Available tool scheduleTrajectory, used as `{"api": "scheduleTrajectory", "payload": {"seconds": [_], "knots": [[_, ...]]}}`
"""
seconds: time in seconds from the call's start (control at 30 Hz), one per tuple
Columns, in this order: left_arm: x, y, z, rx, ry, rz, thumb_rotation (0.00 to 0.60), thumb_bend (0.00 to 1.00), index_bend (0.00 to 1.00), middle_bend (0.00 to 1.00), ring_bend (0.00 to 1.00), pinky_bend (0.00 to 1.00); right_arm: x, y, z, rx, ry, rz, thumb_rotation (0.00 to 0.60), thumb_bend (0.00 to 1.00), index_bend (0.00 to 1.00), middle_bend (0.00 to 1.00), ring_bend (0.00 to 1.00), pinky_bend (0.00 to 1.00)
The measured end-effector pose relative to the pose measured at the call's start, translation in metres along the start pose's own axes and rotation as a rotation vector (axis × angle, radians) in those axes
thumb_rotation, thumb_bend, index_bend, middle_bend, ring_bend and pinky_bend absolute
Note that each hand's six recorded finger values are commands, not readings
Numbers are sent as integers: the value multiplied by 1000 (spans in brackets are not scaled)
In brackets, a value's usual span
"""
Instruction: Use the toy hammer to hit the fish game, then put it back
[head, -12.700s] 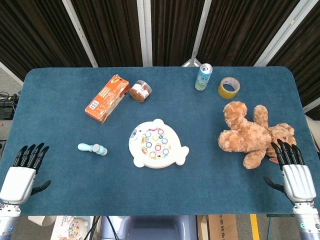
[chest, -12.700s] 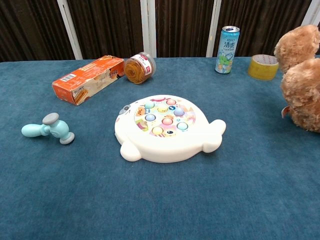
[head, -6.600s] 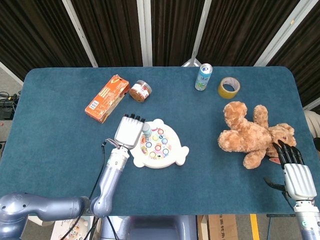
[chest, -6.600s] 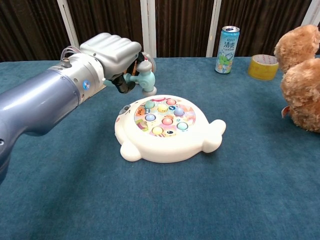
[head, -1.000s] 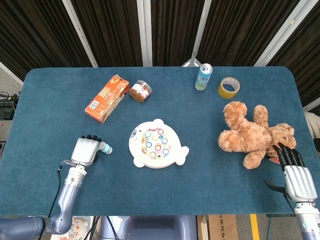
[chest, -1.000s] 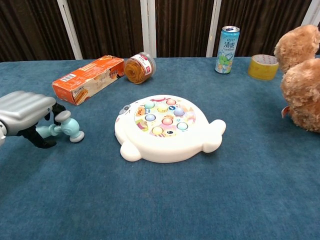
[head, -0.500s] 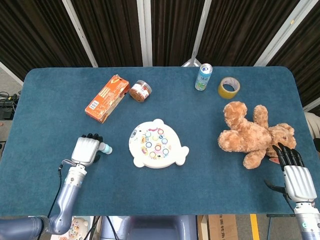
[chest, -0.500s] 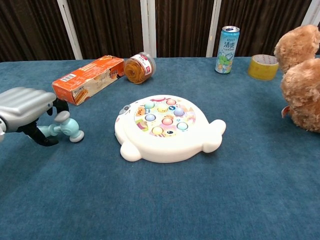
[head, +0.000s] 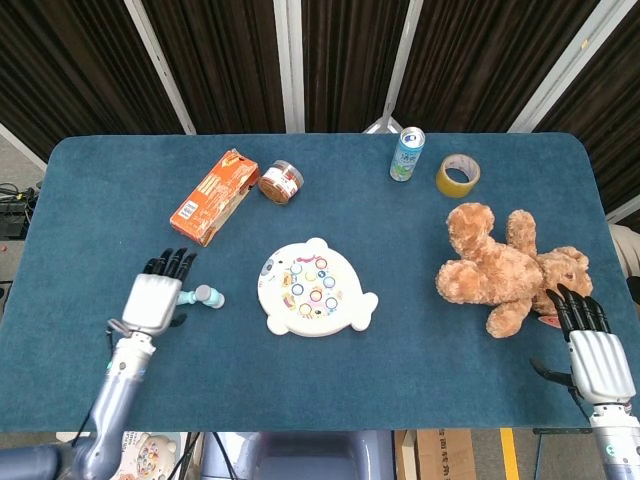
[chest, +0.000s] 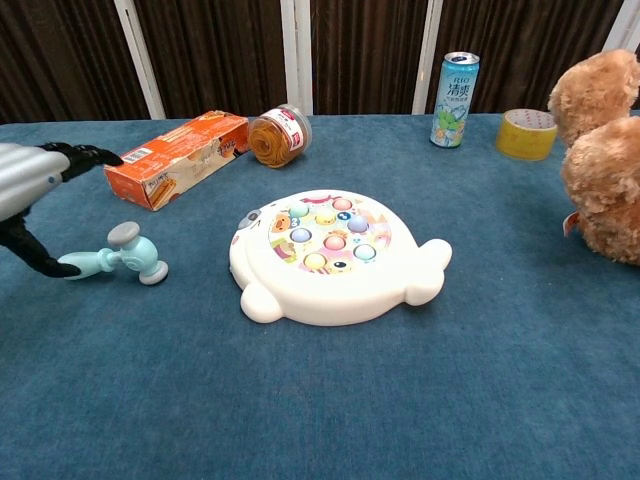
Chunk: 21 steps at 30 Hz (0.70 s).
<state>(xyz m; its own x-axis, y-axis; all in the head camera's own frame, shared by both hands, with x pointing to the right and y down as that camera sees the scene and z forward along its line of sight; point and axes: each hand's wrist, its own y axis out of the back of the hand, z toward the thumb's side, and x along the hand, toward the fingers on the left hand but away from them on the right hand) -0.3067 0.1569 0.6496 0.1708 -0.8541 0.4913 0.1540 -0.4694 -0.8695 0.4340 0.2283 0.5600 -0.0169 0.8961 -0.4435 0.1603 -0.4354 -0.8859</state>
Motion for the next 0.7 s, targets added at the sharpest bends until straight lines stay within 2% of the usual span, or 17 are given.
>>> {"api": "scheduleTrajectory", "payload": {"seconds": [0.07, 0.2, 0.3, 0.43, 0.53, 0.7], "knots": [[-11, 7, -9, 0, -6, 15, 600, 30, 0, 0, 0, 86, -1, 1, 1, 12, 13, -9, 600, 180, 0, 0, 0, 0], [-42, 20, -31, 3, -28, 49, 600, 27, 0, 0, 0, 76, -1, 2, 3, 37, 33, -22, 600, 179, 0, 0, 0, 0], [-69, 24, -42, -36, -41, 72, 600, 25, 0, 0, 0, 65, -1, 2, 3, 68, 43, -35, 600, 180, 0, 0, 0, 0], [-106, 21, -62, -98, -29, 87, 600, 25, 0, 0, 0, 51, -2, 3, 2, 84, 38, -50, 600, 178, 0, 0, 0, 0], [-132, 15, -83, -105, 4, 75, 600, 25, 0, 0, 0, 51, -2, 4, 1, 82, 31, -58, 600, 179, 0, 0, 0, 0], [-152, 11, -102, -97, 41, 63, 600, 25, 0, 0, 0, 51, -2, 3, 1, 79, 27, -55, 600, 179, 0, 0, 0, 0]]}}
